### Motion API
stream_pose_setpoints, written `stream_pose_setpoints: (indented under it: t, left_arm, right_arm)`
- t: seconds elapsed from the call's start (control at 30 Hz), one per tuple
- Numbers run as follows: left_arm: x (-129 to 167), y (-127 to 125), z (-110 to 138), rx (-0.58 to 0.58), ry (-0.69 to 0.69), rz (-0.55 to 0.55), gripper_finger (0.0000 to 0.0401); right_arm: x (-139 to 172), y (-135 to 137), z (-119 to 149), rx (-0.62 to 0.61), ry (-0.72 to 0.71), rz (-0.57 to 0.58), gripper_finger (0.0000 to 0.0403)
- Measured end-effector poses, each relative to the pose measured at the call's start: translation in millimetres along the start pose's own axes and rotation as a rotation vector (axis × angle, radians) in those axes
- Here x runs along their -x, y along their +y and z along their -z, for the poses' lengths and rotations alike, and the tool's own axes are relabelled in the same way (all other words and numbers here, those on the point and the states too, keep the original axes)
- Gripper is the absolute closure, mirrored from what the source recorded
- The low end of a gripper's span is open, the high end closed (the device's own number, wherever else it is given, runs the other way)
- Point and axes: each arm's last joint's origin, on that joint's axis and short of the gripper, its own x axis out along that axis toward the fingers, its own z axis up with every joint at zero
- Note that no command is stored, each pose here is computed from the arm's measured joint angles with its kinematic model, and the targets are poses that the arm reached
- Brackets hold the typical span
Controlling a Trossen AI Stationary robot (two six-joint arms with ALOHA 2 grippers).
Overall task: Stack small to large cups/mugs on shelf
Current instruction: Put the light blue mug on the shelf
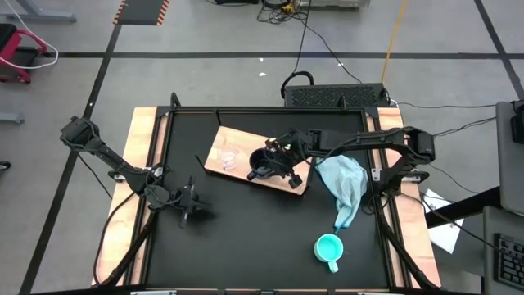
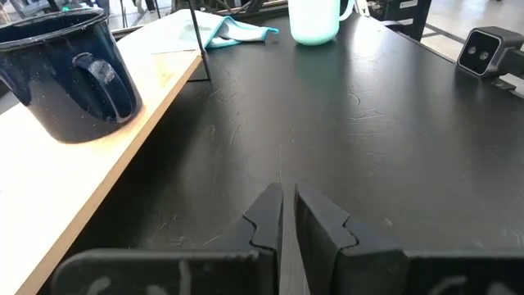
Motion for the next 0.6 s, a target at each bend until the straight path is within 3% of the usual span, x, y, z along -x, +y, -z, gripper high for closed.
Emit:
stream_pose_setpoints:
  t: [0.2,0.4,0.6]
  left_arm:
    - [0.0,0.0,-0.1,-0.006,-0.001,0.000,0.0364]
    - [0.0,0.0,-0.6,-0.009,-0.006,-0.001,0.0364]
    - [0.0,0.0,-0.7,-0.010,-0.007,-0.001,0.0364]
  right_arm:
    - [39.3,4.8,-25.5,-0.007,-0.108,0.066,0.0301]
    - [71.1,14.2,-40.7,-0.042,-0.172,0.089,0.0389]
    - [103.2,30.6,-46.9,-0.062,-0.174,0.066,0.0401]
